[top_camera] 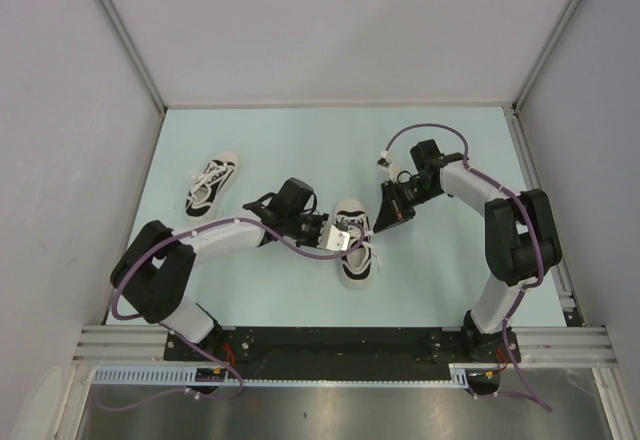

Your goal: Tie the shoes

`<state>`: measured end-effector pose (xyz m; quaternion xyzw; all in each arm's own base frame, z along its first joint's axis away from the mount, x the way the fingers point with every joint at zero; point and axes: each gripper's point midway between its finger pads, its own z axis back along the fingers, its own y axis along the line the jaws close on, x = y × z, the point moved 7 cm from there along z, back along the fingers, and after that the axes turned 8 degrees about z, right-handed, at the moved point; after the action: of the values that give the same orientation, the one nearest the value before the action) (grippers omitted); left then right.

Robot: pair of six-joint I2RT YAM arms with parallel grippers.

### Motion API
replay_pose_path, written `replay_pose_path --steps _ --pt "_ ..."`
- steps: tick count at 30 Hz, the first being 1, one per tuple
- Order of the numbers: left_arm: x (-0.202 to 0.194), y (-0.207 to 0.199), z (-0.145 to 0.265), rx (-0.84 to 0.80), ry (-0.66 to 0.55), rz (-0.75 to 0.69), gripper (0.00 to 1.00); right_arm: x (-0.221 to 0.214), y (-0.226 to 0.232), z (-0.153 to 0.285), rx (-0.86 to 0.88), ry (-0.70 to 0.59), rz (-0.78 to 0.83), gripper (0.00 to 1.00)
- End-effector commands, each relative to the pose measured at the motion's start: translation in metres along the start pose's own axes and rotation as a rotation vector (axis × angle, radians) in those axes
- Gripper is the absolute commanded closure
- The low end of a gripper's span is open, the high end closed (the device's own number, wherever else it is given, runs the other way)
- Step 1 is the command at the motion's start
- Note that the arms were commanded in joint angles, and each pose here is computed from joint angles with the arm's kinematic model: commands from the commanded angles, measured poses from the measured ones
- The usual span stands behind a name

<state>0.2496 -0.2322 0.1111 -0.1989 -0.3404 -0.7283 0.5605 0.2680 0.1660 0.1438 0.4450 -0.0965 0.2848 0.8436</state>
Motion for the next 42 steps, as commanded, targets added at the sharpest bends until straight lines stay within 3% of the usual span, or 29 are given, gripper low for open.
replay_pose_path --steps 1,42 --pt "0.002 0.0 0.012 0.035 -0.004 -0.017 1.0 0.003 0.008 0.019 -0.037 -0.023 0.051 1.0" --pt "-0.014 0.006 0.026 0.071 0.03 -0.009 1.0 -0.007 -0.001 0.036 -0.122 0.005 0.069 1.0"
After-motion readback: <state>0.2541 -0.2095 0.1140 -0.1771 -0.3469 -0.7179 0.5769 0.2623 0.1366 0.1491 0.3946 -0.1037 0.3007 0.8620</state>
